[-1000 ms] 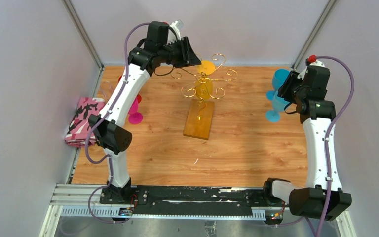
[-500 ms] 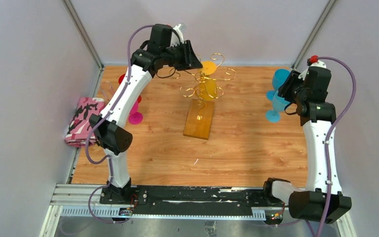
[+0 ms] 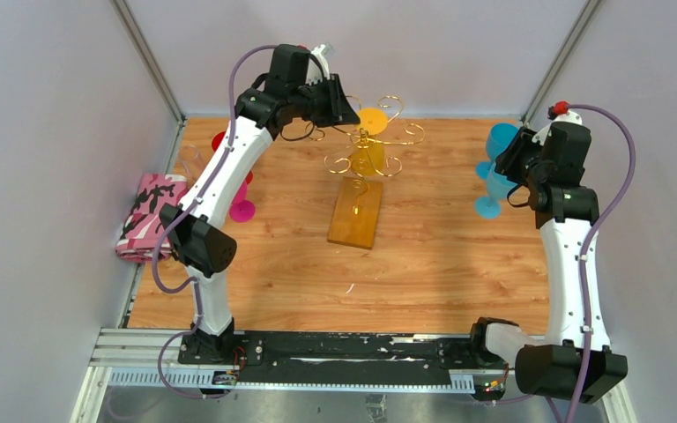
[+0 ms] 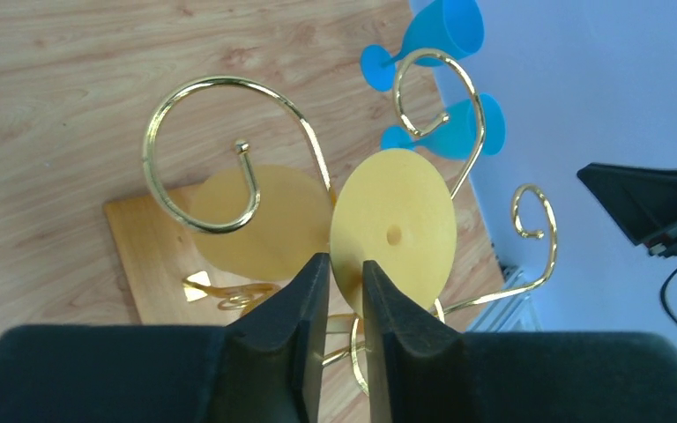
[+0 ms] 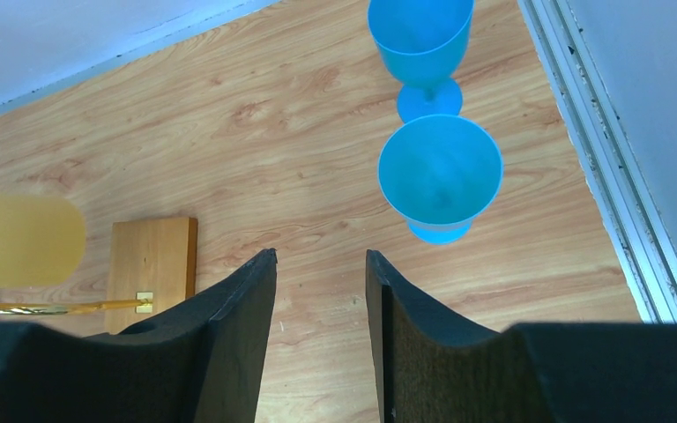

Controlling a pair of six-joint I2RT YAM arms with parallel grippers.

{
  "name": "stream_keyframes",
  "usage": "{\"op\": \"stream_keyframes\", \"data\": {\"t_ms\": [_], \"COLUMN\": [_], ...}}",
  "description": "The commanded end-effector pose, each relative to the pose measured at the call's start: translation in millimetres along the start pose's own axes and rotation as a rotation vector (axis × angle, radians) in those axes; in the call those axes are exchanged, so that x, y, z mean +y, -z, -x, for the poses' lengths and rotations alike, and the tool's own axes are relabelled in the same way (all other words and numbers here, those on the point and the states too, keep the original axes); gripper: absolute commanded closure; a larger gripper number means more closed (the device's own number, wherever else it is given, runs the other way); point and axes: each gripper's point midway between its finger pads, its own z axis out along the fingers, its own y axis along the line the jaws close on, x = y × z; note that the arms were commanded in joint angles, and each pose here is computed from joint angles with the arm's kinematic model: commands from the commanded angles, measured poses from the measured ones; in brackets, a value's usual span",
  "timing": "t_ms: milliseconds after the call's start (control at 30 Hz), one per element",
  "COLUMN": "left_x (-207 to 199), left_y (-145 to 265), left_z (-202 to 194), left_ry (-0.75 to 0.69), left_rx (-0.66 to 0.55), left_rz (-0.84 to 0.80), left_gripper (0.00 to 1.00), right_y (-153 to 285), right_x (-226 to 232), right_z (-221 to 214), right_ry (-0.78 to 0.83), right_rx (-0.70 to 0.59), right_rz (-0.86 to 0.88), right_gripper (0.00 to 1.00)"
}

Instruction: Take the wine glass off the wine glass rack

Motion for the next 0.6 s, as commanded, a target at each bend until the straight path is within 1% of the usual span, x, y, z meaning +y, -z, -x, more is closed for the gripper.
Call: {"op": "stream_keyframes", "data": {"t_ms": [0, 100, 200, 400, 567], "left_x": [5.6, 5.5, 5.1, 5.1, 0.7], "left_y": [4.5, 4.7, 5.4, 3.3, 4.1], "left_z": [-6.2, -6.4, -5.3, -4.2, 3.5], "left_ry": [0.002, 0.009, 0.010, 0.023, 0.041], "left_rx": [0.016, 0.016, 0.011, 0.010, -0.011], "left_rz": [0.033, 0.034, 0.036, 0.037, 0.031], "left_gripper": [0.81, 0.89, 0.94, 1.00, 1.00], "right_y": [3.9, 4.1, 4.0, 4.3, 5.0], "right_x": [-0.3, -0.1, 1.1, 1.1, 1.4], "right_z": [3.3, 3.2, 2.6, 2.1, 1.6], "right_ry": [-0.015, -0.015, -0.016, -0.016, -0.017], "right_rx": [-0.028, -0.029, -0.030, -0.031, -0.034], "right_rz": [0.004, 0.006, 0.013, 0.014, 0.016], "right_gripper": [0.54, 0.54, 0.54, 0.54, 0.54]}}
